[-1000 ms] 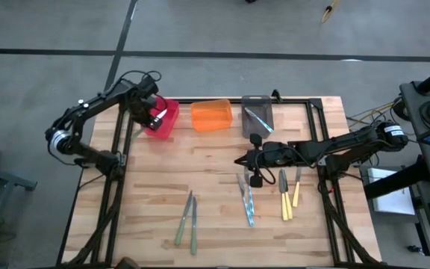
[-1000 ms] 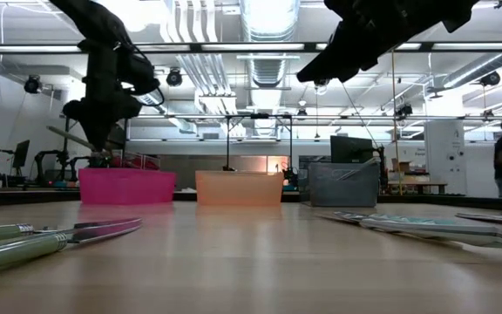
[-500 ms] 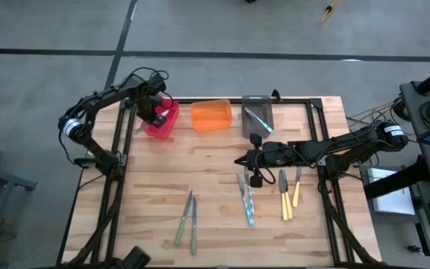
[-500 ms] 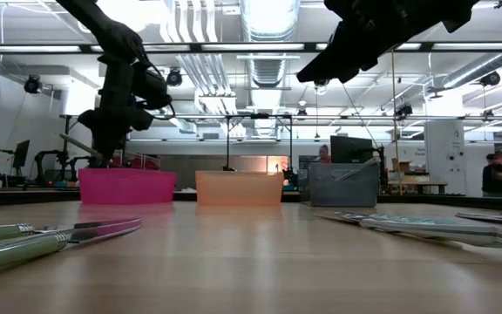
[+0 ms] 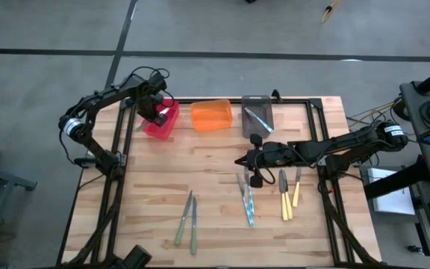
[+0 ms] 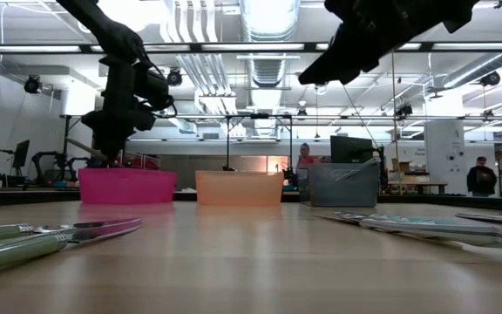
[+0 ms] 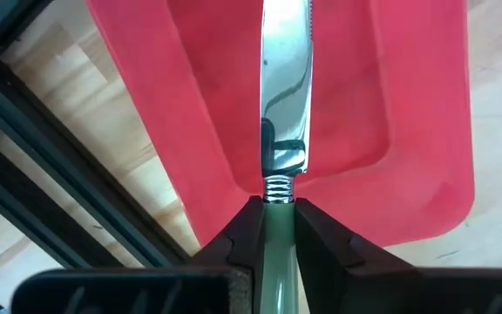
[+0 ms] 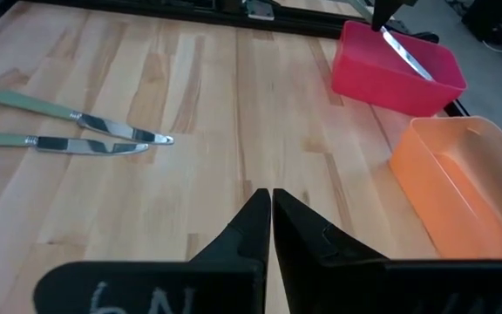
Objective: Sort silverware by color (type)
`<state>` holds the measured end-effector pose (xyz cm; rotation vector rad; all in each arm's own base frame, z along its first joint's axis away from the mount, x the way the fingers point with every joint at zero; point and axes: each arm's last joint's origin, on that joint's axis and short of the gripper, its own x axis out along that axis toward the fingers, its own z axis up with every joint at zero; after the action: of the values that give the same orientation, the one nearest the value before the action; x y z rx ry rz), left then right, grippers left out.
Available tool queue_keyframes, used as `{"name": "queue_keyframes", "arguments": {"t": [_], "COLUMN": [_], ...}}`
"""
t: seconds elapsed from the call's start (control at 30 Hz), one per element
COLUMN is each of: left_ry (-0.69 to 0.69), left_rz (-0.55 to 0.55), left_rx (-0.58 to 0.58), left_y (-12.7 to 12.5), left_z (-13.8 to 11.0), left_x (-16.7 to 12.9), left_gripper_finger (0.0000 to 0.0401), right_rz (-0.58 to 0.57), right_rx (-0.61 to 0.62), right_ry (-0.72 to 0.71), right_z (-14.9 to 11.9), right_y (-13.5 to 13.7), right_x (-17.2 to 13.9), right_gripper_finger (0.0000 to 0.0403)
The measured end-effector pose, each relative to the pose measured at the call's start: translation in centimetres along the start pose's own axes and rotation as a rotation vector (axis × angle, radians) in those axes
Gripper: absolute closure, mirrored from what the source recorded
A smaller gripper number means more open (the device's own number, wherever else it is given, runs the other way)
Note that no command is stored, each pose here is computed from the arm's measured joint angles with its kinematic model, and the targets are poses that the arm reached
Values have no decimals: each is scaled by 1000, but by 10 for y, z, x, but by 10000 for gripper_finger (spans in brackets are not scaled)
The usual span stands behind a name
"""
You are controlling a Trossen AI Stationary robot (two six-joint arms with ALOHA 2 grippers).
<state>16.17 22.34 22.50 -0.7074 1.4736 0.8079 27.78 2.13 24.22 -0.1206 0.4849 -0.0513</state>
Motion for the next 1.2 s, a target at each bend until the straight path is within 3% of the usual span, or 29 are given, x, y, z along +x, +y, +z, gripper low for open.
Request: {"name": "queue_keyframes", "arguments": {"t": [0.73, 1.2], "left_ry": [-8, -32], "left_rz": [34, 33], "left_rx": [-5, 6], "left_y": [1, -2], "left_z": [0, 1], "left_x": [1, -2], "left_gripper_finger": [361, 282], "right_rz": [1, 2], "right_rx": [8, 15], "right_ry": [10, 24], "right_z": [-1, -2], "right_y": [0, 0], "right_x": [0, 0], "right_gripper_finger": [394, 394]}}
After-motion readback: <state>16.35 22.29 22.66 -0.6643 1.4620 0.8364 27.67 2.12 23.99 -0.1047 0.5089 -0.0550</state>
